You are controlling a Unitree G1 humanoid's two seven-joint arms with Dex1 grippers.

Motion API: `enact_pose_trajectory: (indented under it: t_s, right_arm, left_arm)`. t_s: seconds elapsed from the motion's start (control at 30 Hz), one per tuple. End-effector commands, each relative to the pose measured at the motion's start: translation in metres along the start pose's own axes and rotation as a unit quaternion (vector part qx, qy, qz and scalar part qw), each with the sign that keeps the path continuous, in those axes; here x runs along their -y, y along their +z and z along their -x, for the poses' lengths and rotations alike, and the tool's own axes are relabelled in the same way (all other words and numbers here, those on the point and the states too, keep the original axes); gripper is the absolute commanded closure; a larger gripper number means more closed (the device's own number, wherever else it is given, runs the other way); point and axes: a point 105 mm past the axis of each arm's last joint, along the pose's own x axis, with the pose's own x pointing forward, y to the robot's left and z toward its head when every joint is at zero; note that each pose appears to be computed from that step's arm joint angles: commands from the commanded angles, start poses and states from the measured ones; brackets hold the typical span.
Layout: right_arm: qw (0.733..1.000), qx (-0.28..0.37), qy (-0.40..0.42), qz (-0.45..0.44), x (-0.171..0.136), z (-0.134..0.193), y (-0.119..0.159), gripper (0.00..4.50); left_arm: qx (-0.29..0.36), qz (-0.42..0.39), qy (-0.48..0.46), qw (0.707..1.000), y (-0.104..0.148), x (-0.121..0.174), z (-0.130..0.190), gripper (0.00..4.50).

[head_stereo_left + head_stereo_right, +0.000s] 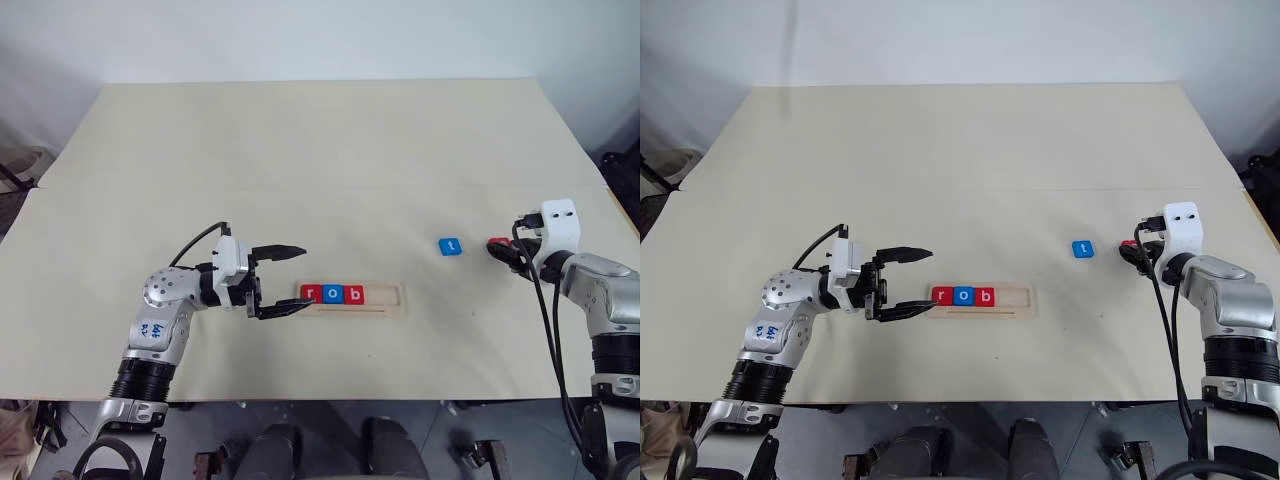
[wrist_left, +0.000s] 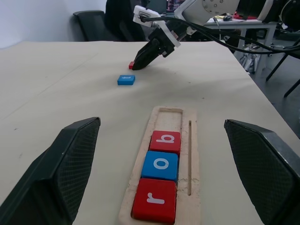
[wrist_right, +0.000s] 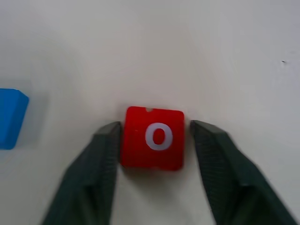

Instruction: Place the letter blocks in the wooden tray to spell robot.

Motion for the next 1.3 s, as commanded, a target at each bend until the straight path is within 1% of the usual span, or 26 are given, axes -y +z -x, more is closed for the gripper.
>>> enact_pose_trajectory:
  t_s: [0.03, 0.2, 0.3, 0.43, 0.67, 0.73, 0.87, 0.93, 0.97, 1.07, 1.13, 1.17, 1.3]
  right_arm:
    - [1.0, 0.006, 0.0, 0.003, -0.002, 0.004, 0.007, 3.04]
    - [1.0, 0.016, 0.006, 0.002, -0.01, 0.023, 0.021, 3.04]
    - [1.0, 0.012, 0.016, -0.001, -0.022, 0.04, 0.02, 3.04]
    - [0.999, -0.014, 0.05, -0.003, -0.055, 0.064, 0.002, 3.04]
    - [0.995, -0.04, 0.074, -0.056, -0.11, 0.081, -0.035, 3.04]
    - [0.995, -0.033, 0.064, -0.064, -0.116, 0.082, -0.038, 3.04]
    - [0.996, -0.027, 0.044, -0.075, -0.114, 0.081, -0.039, 3.04]
    - [0.995, -0.021, 0.06, -0.076, -0.117, 0.081, -0.035, 2.32]
    - [0.995, -0.018, 0.066, -0.074, -0.118, 0.081, -0.034, 2.05]
    - [0.993, 0.003, 0.097, -0.065, -0.119, 0.083, -0.022, 1.04]
    - [0.99, 0.005, 0.128, -0.052, -0.119, 0.086, -0.017, 0.3]
    - [0.989, 0.006, 0.141, -0.043, -0.115, 0.088, -0.015, 0.04]
    - [0.985, 0.016, 0.169, -0.008, -0.091, 0.093, -0.007, 0.01]
  left_arm:
    - [0.006, -0.022, -0.001, 1.0, 0.009, 0.001, 0.001, 0.0]
    - [0.004, -0.02, -0.003, 1.0, 0.008, 0.001, 0.003, 0.0]
    - [0.002, -0.017, -0.007, 1.0, 0.007, 0.002, 0.003, 0.0]
    - [0.003, -0.008, -0.015, 1.0, 0.005, 0.004, 0.0, 0.0]
    - [0.003, -0.002, -0.028, 1.0, 0.002, 0.005, -0.004, 0.0]
    - [0.003, -0.001, -0.031, 1.0, 0.002, 0.005, -0.004, 0.0]
    - [0.003, 0.0, -0.033, 0.999, 0.003, 0.006, -0.004, 0.0]
    - [0.001, 0.001, -0.033, 0.999, 0.003, 0.005, -0.003, 0.0]
    - [0.001, 0.001, -0.033, 0.999, 0.003, 0.005, -0.002, 0.0]
    - [-0.002, 0.002, -0.031, 1.0, 0.003, 0.005, -0.001, 0.0]
    - [-0.003, 0.002, -0.03, 1.0, 0.002, 0.006, 0.0, 0.0]
    - [-0.004, 0.002, -0.028, 1.0, 0.002, 0.006, 0.0, 0.0]
    - [-0.005, 0.002, -0.022, 1.0, 0.0, 0.006, 0.002, 0.0]
